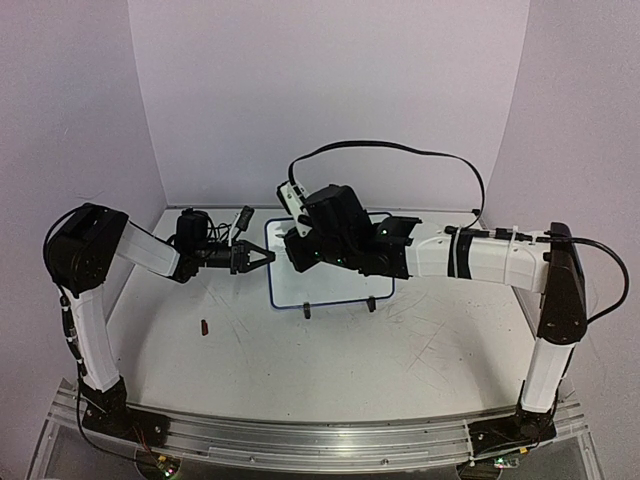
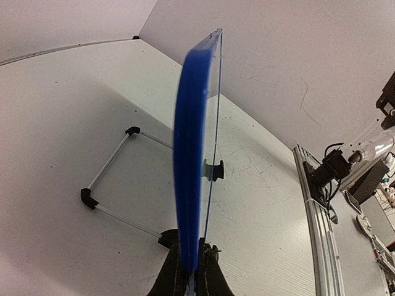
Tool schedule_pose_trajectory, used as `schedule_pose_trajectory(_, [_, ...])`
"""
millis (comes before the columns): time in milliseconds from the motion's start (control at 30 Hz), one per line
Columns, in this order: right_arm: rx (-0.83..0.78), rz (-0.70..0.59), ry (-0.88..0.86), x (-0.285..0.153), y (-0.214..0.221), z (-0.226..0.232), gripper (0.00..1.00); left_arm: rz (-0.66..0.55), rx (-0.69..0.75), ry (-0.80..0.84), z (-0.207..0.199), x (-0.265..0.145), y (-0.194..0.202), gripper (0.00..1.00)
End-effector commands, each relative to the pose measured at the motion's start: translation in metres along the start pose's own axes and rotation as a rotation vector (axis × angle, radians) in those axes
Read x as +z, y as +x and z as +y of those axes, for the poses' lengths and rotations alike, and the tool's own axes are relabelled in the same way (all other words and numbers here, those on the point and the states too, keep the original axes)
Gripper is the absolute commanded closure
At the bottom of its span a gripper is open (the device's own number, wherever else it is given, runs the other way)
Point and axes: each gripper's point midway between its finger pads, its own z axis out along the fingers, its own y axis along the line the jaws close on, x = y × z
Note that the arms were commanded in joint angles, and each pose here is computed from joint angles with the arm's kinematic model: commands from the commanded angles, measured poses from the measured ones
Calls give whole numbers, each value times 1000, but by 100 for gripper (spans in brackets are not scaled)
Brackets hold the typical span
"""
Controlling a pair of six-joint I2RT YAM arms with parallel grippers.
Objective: Write a sentence on the whiteboard
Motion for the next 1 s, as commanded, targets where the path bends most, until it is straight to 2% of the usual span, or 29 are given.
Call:
schedule_pose_trajectory(0, [4, -69, 9, -9, -26, 1, 100, -24, 42, -103, 12, -5, -9, 100])
schedule_pose_trajectory(367, [-5, -76, 40, 5, -30, 3, 100, -26, 53, -106, 11, -6, -12, 100])
schedule_pose_trajectory(600, [29, -66, 141, 10, -24, -13, 100, -26, 55, -104, 9, -6, -12, 100])
schedule_pose_trajectory(967, [14, -59, 143, 20, -21, -10, 100, -24, 57, -105, 9, -7, -12, 100])
